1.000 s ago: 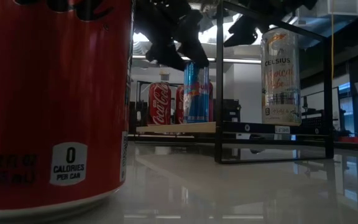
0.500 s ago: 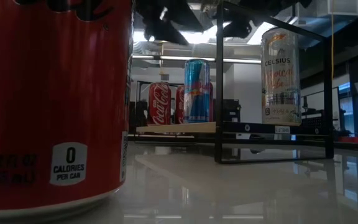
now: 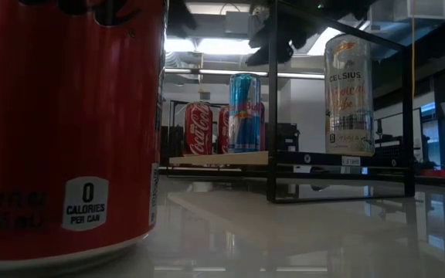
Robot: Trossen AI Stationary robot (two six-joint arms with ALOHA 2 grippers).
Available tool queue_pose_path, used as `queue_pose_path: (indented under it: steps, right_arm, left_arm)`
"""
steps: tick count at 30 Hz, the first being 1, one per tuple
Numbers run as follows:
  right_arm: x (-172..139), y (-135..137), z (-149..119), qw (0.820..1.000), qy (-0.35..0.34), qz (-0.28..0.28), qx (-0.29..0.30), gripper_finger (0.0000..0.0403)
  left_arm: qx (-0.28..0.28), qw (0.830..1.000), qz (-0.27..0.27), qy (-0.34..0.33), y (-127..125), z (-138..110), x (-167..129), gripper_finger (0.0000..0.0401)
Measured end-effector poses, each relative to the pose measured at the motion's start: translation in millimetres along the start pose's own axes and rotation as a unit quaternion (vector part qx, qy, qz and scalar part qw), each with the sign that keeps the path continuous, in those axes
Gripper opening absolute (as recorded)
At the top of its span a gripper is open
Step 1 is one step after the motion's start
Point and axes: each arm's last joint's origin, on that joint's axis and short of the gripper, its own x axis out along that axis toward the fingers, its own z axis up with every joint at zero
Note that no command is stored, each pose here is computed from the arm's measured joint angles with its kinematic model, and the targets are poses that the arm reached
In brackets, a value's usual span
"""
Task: Place canned beverage on shelf
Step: Put the top blue soda can on the shelf
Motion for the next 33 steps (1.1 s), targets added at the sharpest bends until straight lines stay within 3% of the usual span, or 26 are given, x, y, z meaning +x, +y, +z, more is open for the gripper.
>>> queue_pose_path:
  steps: [5,18,33]
  right_arm:
    - [13.5,-0.9,-4.9,1.0,0.01,0.007,0.014,0.037]
    - [28.7,-2.1,-13.7,0.999,0.033,0.009,0.02,0.037]
    - [43.1,-3.2,-23.5,0.998,0.059,0.011,0.018,0.0369]
  left_arm:
    - [0.002,1.0,0.008,0.01,5.9,-17.0,-7.4,0.0329]
    - [-0.025,0.999,0.008,0.031,-1.2,-58.8,9.5,0.0329]
    - [-0.037,0.999,0.004,0.011,-2.1,-56.2,10.6,0.0329]
